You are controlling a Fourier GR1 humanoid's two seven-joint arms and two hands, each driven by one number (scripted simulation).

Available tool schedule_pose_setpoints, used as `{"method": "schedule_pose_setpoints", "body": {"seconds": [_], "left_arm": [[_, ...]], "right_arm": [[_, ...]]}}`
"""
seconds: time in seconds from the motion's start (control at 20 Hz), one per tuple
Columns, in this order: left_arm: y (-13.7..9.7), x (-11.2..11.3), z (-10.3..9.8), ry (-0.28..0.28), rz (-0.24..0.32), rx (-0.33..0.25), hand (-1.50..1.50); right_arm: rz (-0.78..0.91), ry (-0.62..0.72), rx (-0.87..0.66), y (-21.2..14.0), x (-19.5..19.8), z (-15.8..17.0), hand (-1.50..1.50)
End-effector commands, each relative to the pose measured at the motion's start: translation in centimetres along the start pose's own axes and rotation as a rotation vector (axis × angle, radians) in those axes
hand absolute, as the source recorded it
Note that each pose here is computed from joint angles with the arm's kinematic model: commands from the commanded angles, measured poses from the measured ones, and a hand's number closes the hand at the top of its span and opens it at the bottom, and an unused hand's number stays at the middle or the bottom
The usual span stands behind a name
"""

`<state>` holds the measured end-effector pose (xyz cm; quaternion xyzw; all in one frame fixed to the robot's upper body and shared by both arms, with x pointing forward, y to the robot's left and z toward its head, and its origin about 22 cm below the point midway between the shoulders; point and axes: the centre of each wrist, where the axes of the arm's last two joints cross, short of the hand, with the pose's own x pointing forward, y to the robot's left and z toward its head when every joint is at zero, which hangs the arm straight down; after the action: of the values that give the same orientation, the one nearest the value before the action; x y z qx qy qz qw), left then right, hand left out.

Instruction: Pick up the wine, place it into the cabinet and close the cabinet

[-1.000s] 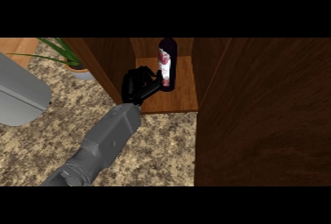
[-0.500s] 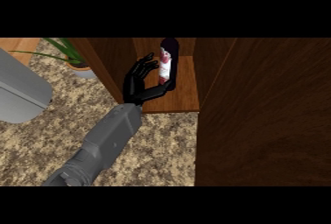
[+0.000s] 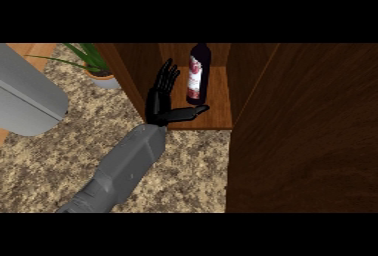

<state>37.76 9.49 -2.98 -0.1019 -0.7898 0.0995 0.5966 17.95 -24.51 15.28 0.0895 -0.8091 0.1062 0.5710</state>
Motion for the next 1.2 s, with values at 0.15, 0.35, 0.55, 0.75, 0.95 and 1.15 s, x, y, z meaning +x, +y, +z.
{"method": "schedule_pose_setpoints", "body": {"seconds": [0.15,0.35,0.55,0.75,0.95,1.15], "left_arm": [[0.3,0.4,4.3,0.002,-0.005,-0.066,-1.5],[-0.6,4.3,4.3,0.013,0.007,-0.151,-1.5],[1.1,7.0,8.3,0.028,0.026,-0.205,-1.5],[2.1,9.5,11.0,0.012,0.04,-0.199,-1.5],[1.6,14.1,13.1,-0.004,0.043,-0.196,-1.5],[2.7,15.4,13.7,-0.006,0.058,-0.181,-1.5]], "right_arm": [[0.004,0.006,-0.007,0.3,0.3,0.9,-1.5],[-0.009,0.006,-0.015,0.8,1.4,2.2,-1.5],[-0.008,0.011,-0.015,0.5,1.2,0.2,-1.5],[-0.007,0.004,0.008,0.8,1.2,0.9,-1.5],[-0.002,-0.018,-0.006,1.4,0.5,0.9,-1.5],[0.053,0.028,0.085,0.7,0.9,0.1,1.5]]}}
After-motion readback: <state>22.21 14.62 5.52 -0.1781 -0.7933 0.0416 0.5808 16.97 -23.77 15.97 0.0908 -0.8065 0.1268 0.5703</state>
